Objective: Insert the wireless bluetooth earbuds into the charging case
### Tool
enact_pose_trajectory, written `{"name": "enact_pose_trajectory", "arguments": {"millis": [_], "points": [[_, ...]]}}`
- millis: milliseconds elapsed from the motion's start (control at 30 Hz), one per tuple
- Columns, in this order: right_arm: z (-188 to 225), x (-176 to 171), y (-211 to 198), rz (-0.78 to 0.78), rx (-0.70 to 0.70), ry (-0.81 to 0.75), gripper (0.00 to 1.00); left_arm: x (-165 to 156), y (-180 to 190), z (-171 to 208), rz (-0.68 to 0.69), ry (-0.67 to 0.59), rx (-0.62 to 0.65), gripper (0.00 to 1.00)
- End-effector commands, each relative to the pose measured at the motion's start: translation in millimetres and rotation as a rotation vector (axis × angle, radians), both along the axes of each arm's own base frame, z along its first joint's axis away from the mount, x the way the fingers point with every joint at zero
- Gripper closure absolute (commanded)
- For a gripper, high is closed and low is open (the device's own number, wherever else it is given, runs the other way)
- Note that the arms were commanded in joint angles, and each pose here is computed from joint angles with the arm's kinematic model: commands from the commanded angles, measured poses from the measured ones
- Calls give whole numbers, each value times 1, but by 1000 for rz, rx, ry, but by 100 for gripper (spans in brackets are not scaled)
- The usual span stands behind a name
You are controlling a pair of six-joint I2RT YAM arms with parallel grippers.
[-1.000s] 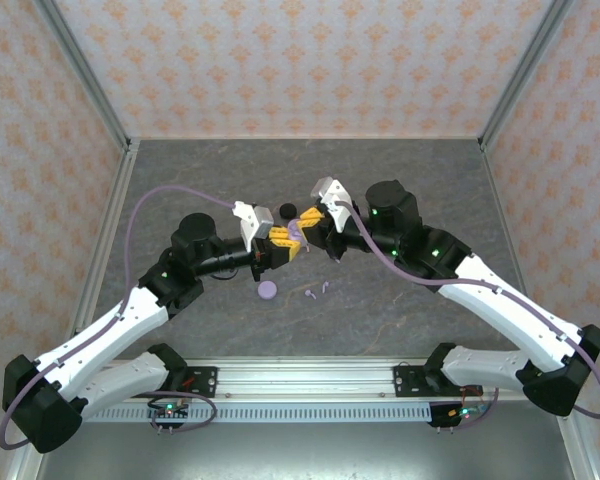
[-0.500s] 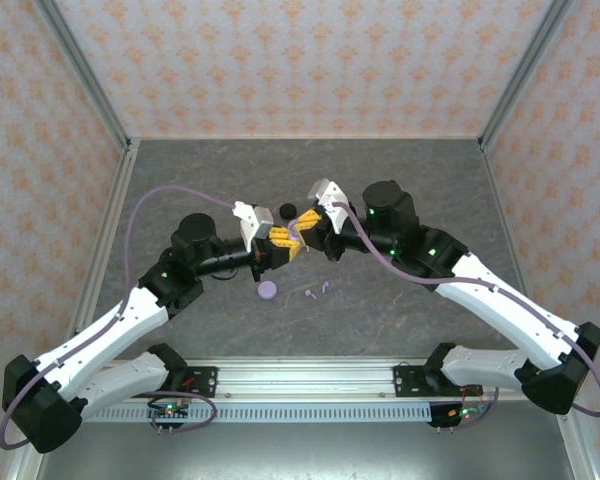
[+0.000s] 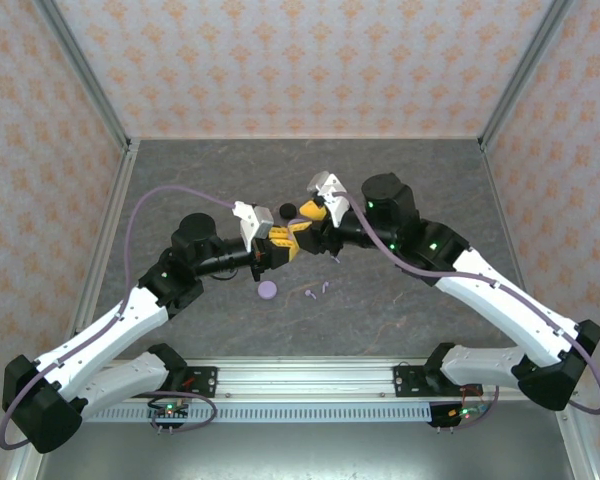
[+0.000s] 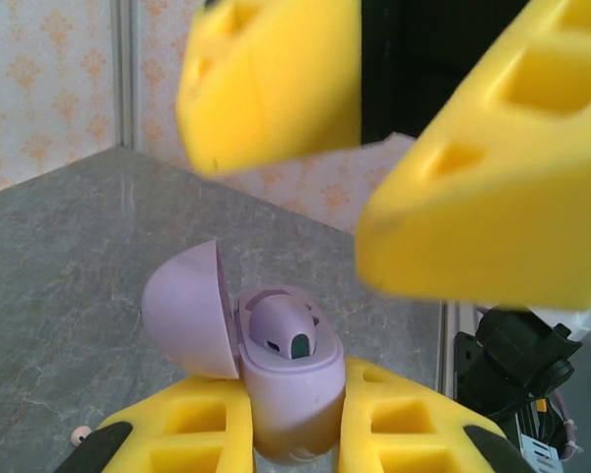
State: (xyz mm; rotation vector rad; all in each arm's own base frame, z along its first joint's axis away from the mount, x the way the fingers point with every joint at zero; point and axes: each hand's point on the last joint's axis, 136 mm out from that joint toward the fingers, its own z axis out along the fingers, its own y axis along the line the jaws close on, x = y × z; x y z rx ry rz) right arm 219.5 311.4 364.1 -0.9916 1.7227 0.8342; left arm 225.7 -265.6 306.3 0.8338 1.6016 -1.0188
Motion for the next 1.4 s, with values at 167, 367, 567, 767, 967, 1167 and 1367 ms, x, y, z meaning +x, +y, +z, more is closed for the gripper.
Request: {"name": "enact_pose_trajectory", "arguments": {"millis": [167, 367, 567, 767, 967, 1167, 1367], "points": [[30, 42, -55, -304, 113, 125, 42, -4, 2, 27, 5, -80, -42, 100], [-40, 78, -90, -517, -17, 356, 43, -6, 4, 29, 11, -96, -34, 100], [-123, 89, -97, -590, -210, 590, 45, -8, 8, 29, 21, -106, -24, 100], [-203, 95, -106, -644, -458, 738, 50, -9, 10, 31, 25, -118, -21, 100], [-259, 102, -103, -626, -609, 825, 56, -8, 8, 28, 21, -111, -20, 100], [-296, 109, -98, -617, -726, 851, 59, -8, 7, 28, 15, -108, -27, 100], [-319, 115, -90, -593, -779, 852, 62, -8, 7, 27, 17, -104, -28, 100]]}}
